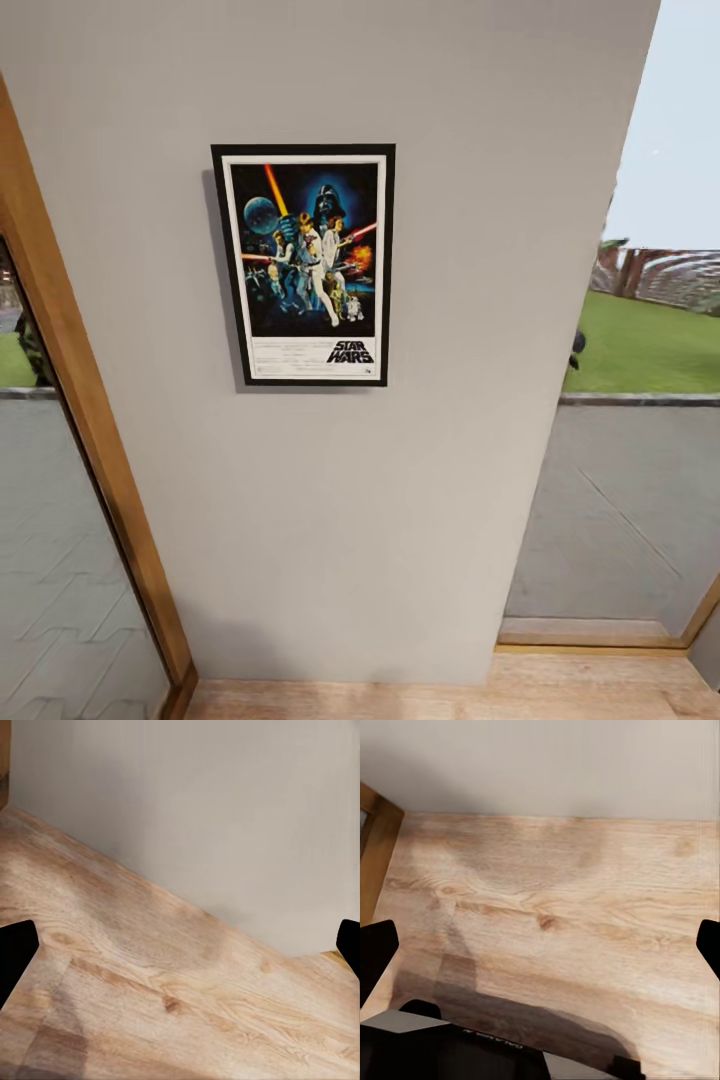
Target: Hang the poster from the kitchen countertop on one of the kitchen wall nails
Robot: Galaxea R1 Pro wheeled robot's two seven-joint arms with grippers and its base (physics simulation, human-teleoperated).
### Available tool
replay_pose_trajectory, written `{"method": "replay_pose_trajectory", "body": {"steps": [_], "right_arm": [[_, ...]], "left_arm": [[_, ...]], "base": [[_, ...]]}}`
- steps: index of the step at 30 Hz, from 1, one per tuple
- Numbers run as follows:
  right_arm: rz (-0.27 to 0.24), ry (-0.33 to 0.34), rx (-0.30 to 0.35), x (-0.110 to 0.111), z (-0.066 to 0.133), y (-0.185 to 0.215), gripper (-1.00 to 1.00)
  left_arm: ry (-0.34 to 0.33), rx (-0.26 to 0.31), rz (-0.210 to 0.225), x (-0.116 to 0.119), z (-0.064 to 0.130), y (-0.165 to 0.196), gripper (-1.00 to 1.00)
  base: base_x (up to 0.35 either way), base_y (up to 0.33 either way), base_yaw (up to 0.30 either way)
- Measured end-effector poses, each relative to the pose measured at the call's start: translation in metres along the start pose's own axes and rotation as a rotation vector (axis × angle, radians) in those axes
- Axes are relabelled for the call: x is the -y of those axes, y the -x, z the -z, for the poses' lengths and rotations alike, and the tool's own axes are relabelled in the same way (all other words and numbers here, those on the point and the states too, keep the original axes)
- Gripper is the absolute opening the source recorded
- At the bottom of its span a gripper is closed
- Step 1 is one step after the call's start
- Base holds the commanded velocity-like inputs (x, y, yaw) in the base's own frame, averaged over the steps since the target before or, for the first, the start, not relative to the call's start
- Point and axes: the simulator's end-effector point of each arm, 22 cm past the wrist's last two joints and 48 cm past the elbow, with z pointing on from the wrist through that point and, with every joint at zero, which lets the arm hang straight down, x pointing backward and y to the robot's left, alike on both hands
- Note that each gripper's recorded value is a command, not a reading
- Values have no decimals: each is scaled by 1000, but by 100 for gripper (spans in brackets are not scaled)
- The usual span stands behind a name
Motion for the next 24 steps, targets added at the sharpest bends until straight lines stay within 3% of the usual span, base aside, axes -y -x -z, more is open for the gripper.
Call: {"method": "replay_pose_trajectory", "body": {"steps": [13,17,24], "right_arm": [[-89,-7,-157,-10,8,-81,100],[-129,-77,-253,1,23,-127,100],[-136,-187,-299,23,33,-148,100]], "left_arm": [[1,2,1,0,0,1,100],[1,2,1,0,0,1,100],[1,2,0,0,0,0,100]], "base": [[0,0,2],[0,0,0],[0,0,0]]}}
